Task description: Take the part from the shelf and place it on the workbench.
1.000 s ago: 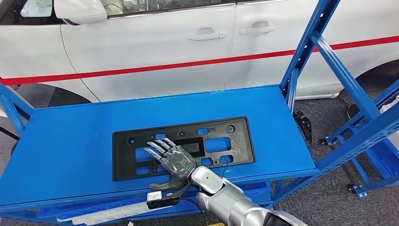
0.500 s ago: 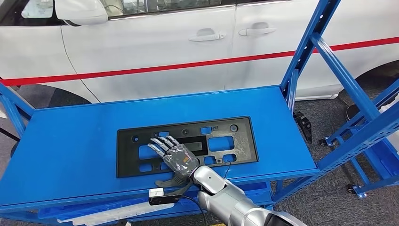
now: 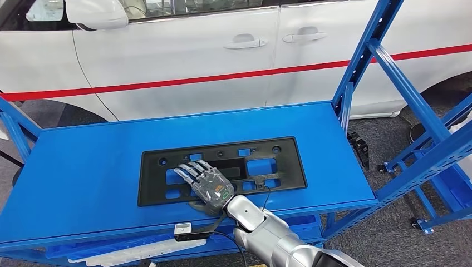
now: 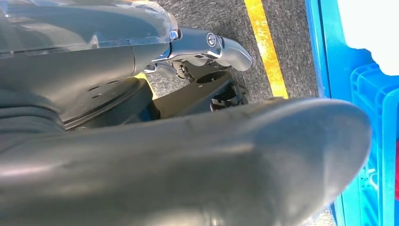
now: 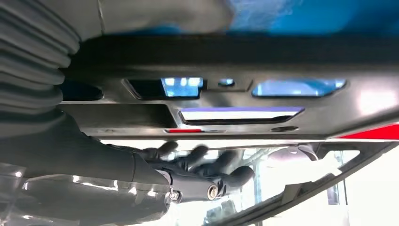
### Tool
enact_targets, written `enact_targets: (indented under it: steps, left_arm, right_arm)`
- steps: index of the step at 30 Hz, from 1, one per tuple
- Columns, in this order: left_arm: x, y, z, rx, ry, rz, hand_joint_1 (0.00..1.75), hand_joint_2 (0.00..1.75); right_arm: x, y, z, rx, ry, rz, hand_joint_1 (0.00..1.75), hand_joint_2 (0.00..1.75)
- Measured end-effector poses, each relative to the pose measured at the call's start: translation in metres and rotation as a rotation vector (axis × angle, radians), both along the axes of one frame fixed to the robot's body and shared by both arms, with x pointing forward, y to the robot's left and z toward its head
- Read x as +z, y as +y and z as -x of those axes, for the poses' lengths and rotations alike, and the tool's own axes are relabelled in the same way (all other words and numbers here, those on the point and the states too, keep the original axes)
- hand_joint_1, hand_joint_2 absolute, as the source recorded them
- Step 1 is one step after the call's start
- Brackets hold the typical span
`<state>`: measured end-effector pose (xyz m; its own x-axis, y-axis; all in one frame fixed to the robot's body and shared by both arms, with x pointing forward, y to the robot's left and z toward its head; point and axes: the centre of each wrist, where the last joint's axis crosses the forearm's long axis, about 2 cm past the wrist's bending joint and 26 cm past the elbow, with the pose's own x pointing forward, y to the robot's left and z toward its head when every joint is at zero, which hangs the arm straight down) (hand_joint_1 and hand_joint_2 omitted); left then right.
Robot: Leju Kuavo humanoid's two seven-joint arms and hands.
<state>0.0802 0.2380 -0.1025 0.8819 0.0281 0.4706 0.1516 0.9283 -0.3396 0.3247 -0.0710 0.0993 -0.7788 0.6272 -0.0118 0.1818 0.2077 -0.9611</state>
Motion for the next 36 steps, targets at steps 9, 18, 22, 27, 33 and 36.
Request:
enact_targets:
  steps: [9, 18, 22, 27, 33, 36]
  left_arm:
    - [0.0, 0.0, 0.0, -0.001, 0.002, 0.0, 0.0, 0.0]
    - [0.0, 0.0, 0.0, 0.029, -0.01, 0.012, 0.0, 0.0]
    - [0.0, 0.001, 0.0, 0.055, -0.065, 0.008, 0.0, 1.75]
    - [0.0, 0.001, -0.001, 0.068, -0.135, -0.007, 0.0, 0.44]
    - [0.0, 0.001, -0.004, 0.076, -0.165, -0.005, 0.0, 1.75]
    - [0.001, 0.001, -0.004, 0.075, -0.168, -0.006, 0.0, 1.75]
  right_arm:
    - [0.001, -0.003, 0.001, -0.021, -0.038, 0.011, 1.75, 1.75]
    - [0.002, -0.01, 0.001, -0.038, -0.056, -0.01, 1.75, 1.75]
    - [0.003, -0.01, 0.003, -0.037, -0.068, -0.029, 1.75, 1.75]
    - [0.004, -0.011, 0.009, -0.026, -0.076, -0.063, 1.75, 1.75]
    - [0.005, -0.013, 0.014, -0.017, -0.073, -0.118, 1.75, 1.75]
    - [0.005, -0.015, 0.015, -0.013, -0.073, -0.138, 1.75, 1.75]
